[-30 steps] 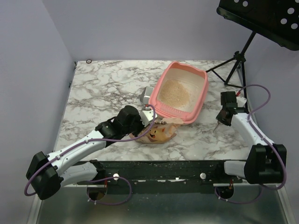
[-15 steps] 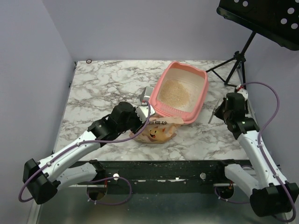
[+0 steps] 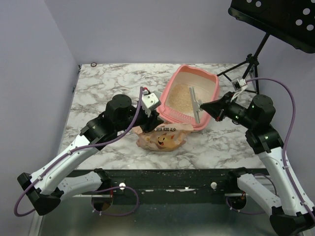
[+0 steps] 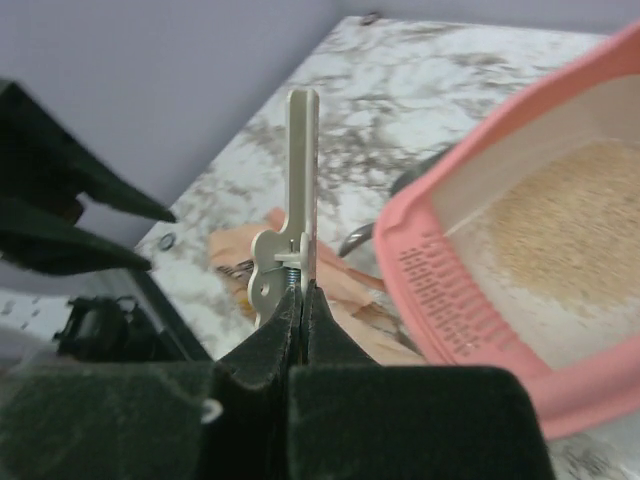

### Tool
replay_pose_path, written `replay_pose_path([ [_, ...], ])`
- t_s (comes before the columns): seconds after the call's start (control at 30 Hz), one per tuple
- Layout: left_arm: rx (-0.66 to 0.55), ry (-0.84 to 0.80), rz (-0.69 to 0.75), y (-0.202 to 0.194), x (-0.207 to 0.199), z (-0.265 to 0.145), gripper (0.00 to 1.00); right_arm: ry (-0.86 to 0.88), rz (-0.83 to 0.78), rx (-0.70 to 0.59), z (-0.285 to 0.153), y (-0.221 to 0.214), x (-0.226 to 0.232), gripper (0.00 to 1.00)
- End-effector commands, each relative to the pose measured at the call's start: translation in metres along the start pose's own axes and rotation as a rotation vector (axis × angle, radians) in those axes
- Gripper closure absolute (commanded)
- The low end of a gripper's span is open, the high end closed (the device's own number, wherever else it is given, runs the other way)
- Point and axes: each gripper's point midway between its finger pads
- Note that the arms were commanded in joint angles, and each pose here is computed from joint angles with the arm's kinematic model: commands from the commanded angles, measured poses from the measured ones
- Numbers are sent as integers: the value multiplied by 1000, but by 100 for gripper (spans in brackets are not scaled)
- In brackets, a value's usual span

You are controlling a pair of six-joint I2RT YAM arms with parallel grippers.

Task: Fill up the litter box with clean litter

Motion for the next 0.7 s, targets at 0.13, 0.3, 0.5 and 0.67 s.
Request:
replay_pose_path([
  [0.13, -319, -249, -187, 56, -49, -14, 52, 628, -130, 91, -36, -20, 112, 100],
  [0.3, -442, -291, -232, 73, -56, -20, 52, 682, -143, 123, -42, -25, 125, 100],
  [0.5, -586, -364, -252, 94, -64, -30, 51, 721, -148, 131, -41, -30, 133, 100],
  [0.67, -631, -385, -240, 101, -66, -34, 49, 755, -147, 139, -41, -33, 139, 100],
])
Point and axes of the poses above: each gripper's point midway between its finger pads, its own z axis out along the fingers, its own x axis along the line the jaws close on, y = z × x, and after that the axes turned 7 degrees about z, right-handed
